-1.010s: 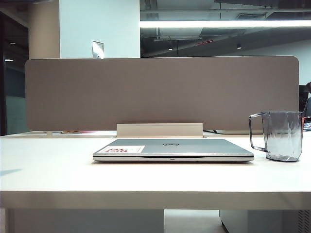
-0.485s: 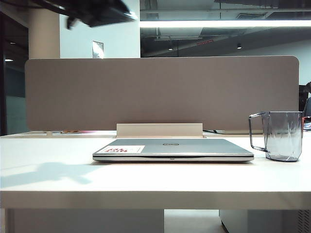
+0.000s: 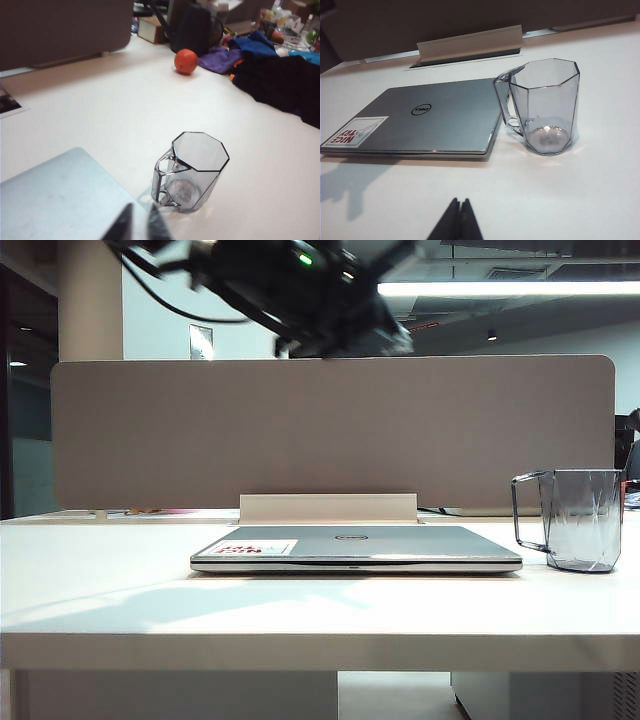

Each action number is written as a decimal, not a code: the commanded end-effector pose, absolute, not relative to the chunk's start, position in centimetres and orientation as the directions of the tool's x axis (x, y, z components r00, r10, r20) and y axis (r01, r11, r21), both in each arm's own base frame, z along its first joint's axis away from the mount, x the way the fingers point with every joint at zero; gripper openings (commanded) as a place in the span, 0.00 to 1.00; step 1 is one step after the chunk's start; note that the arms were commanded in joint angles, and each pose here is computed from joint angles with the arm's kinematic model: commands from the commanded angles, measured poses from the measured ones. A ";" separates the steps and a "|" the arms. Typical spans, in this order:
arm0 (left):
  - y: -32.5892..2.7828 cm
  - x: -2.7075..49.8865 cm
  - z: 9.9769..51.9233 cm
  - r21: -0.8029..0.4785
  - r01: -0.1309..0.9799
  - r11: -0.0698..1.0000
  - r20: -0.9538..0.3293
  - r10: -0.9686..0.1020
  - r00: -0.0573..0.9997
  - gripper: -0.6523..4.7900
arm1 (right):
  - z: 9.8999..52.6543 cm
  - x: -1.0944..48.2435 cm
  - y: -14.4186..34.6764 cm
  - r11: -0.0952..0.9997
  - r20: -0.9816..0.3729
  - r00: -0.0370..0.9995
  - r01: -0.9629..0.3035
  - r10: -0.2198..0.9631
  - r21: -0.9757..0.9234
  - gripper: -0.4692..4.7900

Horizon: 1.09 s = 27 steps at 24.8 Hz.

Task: Pick up the water cup and place it on the left side of the laptop.

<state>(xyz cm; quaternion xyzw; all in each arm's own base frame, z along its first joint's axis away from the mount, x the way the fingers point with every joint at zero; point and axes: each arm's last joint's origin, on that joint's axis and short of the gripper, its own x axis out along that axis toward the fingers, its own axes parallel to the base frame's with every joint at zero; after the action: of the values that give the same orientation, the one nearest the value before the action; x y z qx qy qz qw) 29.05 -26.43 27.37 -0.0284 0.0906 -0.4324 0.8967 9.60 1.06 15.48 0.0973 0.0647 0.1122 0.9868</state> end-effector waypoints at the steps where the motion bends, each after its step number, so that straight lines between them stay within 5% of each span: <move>1: -29.8 30.2 25.9 -0.124 0.792 0.597 -0.152 -0.800 0.580 0.25 | 15.5 9.6 1.0 0.957 -0.095 0.969 -0.205 0.227 0.205 0.09; 10: -33.3 31.3 22.0 -0.069 0.812 0.579 -0.236 -0.801 0.551 0.36 | 15.5 9.7 0.7 0.977 -0.096 0.988 -0.102 0.122 0.190 0.09; 14: -34.1 31.5 20.5 -0.072 0.812 0.580 -0.263 -0.796 0.545 0.53 | 15.5 9.7 0.4 0.984 -0.096 0.995 0.001 0.017 0.179 0.09; 27: -37.9 34.3 18.1 -0.061 0.791 0.609 -0.284 -0.770 0.571 0.53 | 15.5 9.7 0.4 0.984 -0.096 0.995 0.011 0.006 0.177 0.09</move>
<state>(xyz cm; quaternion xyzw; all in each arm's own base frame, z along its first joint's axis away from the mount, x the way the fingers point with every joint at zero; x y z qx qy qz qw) 34.15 -37.69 18.19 0.0326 0.1418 -0.4506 0.8808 9.68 0.42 15.48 0.0902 0.0539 0.0007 0.9945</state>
